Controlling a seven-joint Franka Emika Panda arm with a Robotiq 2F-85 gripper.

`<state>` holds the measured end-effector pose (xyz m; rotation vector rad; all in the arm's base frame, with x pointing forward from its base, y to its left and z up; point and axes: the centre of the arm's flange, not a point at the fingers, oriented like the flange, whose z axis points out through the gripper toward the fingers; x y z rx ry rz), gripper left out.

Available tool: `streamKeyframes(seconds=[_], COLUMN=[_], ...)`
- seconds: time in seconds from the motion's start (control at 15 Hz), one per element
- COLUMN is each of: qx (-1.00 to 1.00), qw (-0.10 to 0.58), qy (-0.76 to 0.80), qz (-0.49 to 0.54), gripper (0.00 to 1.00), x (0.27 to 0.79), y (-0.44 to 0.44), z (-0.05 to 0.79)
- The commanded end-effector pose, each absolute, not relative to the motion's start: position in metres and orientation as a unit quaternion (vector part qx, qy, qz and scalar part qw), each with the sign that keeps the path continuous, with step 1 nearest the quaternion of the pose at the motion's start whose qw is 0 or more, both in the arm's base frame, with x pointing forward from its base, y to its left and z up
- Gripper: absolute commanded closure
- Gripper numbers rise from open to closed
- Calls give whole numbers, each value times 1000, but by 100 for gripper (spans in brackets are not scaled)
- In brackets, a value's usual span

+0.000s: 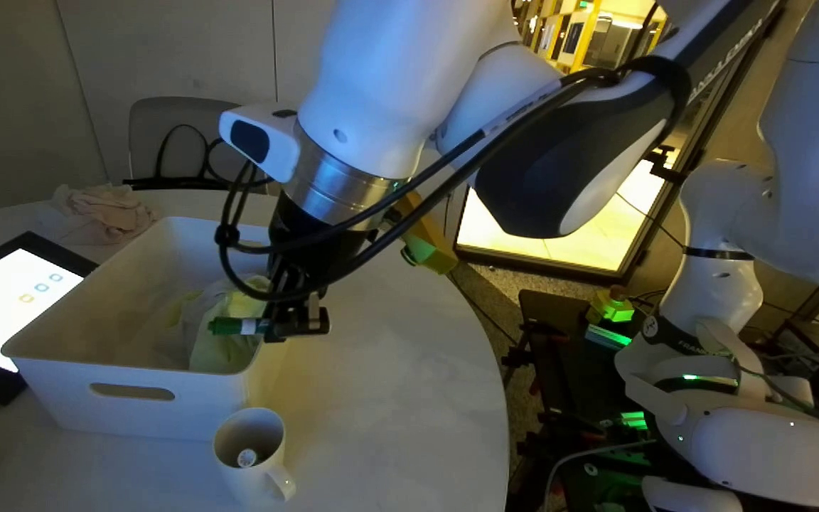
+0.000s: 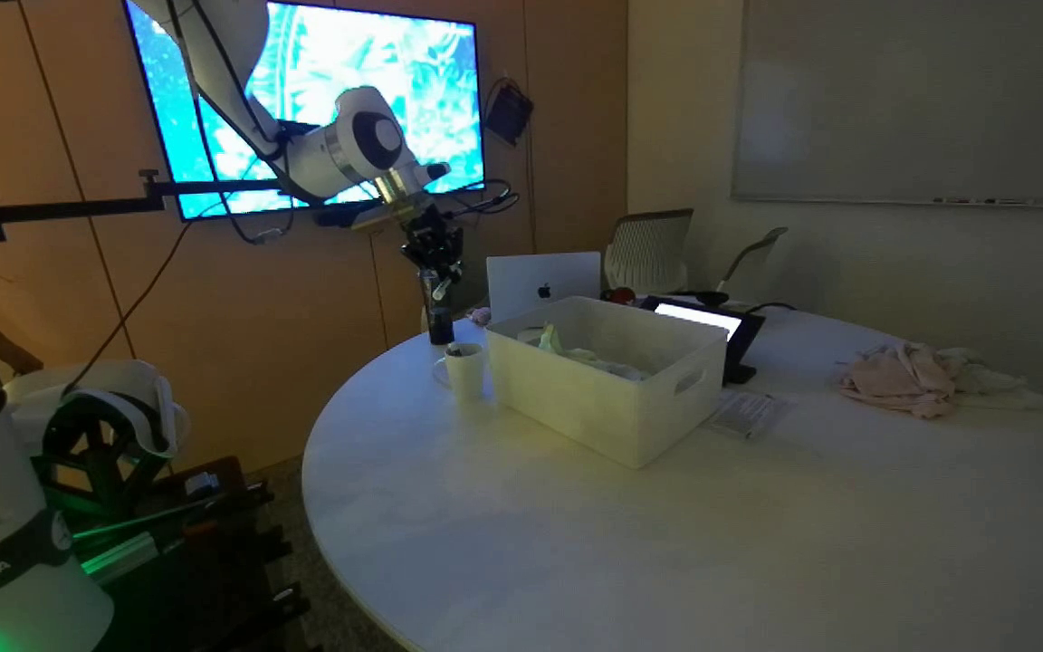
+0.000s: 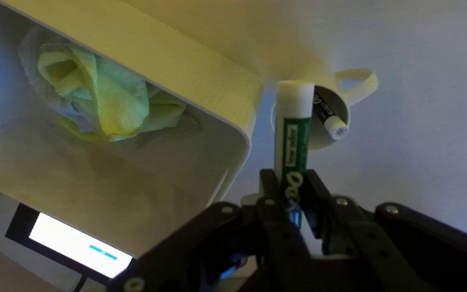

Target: Put the cloths in the box, then put the marker and the yellow object in the cup

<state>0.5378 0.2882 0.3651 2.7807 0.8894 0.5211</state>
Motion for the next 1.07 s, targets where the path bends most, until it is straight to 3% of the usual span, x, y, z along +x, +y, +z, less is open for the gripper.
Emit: streamKeyframes(seconds=[0.0,1.0], qx=[936,951], qw=[57,-23], qy=[289,236], qz=[192,198], gripper=[85,85], x=[558,561], y=[311,332], z=[365,326])
